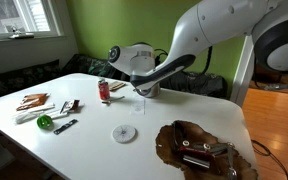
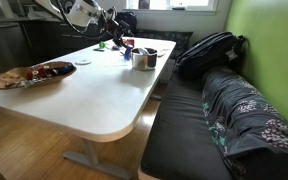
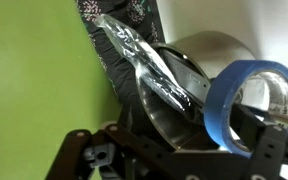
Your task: Hang the tape on the pot handle
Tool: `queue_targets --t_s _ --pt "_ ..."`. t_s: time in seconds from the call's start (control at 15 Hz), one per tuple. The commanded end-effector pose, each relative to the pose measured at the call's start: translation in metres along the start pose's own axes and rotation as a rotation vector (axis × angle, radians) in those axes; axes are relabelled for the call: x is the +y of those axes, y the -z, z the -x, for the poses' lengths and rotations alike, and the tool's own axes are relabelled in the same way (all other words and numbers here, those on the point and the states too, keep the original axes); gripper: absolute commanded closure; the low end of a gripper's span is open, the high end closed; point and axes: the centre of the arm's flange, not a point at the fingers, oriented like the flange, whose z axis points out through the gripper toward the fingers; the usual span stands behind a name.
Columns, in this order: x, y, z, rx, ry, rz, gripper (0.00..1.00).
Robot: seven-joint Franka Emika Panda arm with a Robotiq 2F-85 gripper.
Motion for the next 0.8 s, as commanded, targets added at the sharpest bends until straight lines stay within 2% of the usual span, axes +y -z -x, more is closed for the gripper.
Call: queue_targets --t_s 0.0,0.27,0.4,0.73 --pt "0.029 0.001 0.008 0.029 -0.124 -0.149 0.0" --pt "0.044 0.018 -0.001 0.104 -0.226 -0.308 0.0" --pt "0.051 0.039 -0.002 0.179 -0.26 -0.388 0.0" --pt "0.052 0.113 0.007 0.528 -0.208 -0.541 0.0"
